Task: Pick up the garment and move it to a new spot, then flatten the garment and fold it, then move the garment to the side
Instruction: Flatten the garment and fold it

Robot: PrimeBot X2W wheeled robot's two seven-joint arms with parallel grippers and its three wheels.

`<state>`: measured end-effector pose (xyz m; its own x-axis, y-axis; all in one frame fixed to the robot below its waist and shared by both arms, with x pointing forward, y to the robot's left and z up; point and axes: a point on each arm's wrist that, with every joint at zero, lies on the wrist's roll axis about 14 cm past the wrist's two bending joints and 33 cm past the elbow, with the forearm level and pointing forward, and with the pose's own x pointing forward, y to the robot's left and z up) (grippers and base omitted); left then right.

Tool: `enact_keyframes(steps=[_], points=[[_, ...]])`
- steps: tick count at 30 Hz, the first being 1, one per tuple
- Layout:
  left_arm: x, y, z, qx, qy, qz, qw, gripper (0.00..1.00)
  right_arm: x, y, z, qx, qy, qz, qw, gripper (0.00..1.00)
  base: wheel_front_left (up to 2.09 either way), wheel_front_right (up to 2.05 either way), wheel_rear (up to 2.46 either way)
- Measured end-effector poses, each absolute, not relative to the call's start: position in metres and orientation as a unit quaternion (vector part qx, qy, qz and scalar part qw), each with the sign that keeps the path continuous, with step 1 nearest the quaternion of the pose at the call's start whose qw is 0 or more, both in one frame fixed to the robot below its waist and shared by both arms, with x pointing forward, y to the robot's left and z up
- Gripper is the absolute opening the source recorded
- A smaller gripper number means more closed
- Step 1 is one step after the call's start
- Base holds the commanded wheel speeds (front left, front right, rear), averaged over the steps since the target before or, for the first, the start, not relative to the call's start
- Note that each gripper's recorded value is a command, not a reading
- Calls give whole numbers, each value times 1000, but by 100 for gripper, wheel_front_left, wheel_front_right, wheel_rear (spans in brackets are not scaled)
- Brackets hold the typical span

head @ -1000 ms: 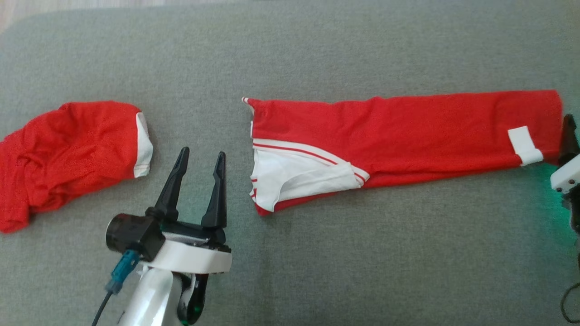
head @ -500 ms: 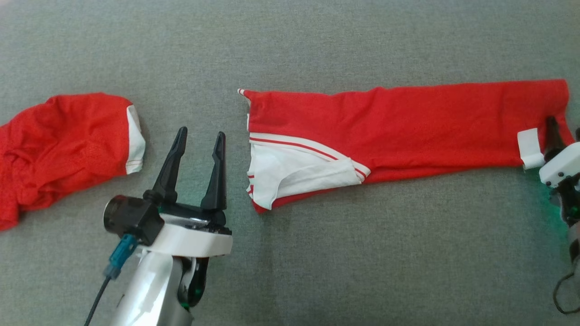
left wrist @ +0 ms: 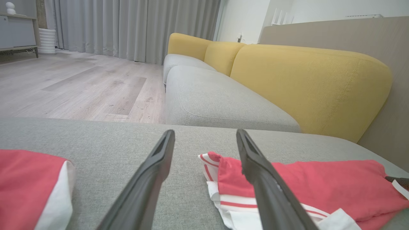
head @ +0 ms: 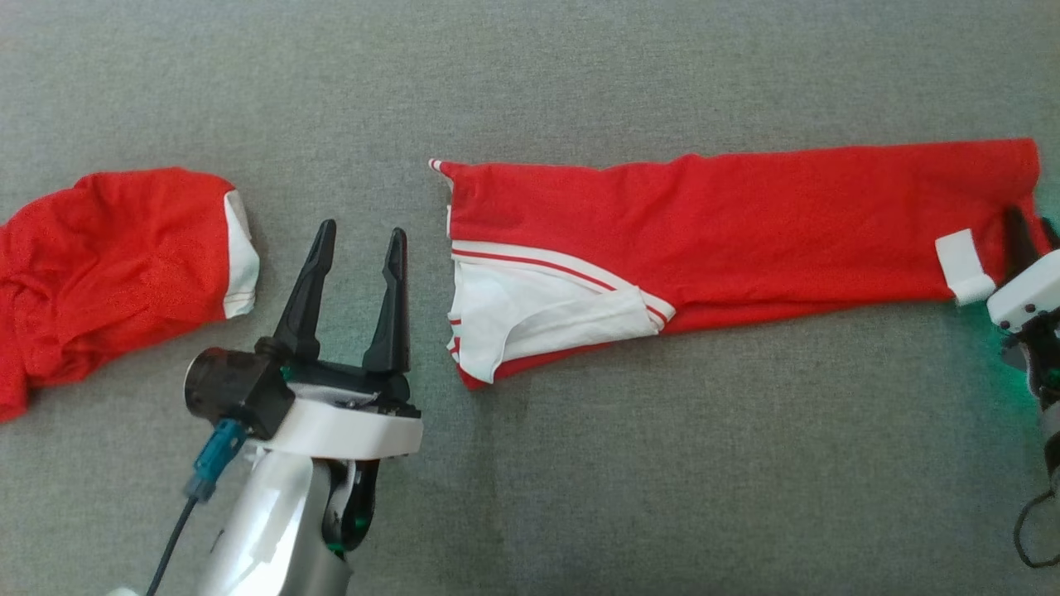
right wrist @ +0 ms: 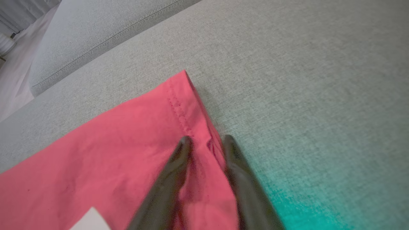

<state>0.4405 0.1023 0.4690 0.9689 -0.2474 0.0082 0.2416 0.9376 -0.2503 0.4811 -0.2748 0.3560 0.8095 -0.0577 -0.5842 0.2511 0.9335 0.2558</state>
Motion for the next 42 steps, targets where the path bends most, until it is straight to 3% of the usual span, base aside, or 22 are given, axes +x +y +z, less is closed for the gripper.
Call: enact_keyframes(steps=[12, 19, 22, 32, 42], points=[[438, 104, 480, -124, -1, -124, 985, 100, 477, -300, 372, 150, 277, -104, 943, 0, 0, 0, 0], [436, 104, 486, -124, -9, -125, 984, 100, 460, -375, 395, 78, 236, -182, 951, 0, 0, 0, 0], [435, 104, 489, -123, -12, -126, 984, 100, 467, -385, 412, 66, 209, -194, 956, 0, 0, 0, 0], [418, 107, 498, -124, -19, -122, 985, 100, 482, -343, 441, 72, 164, -150, 972, 0, 0, 0, 0], [389, 115, 514, -130, -39, -111, 985, 100, 499, -250, 487, 103, 111, -45, 987, 0, 0, 0, 0]])
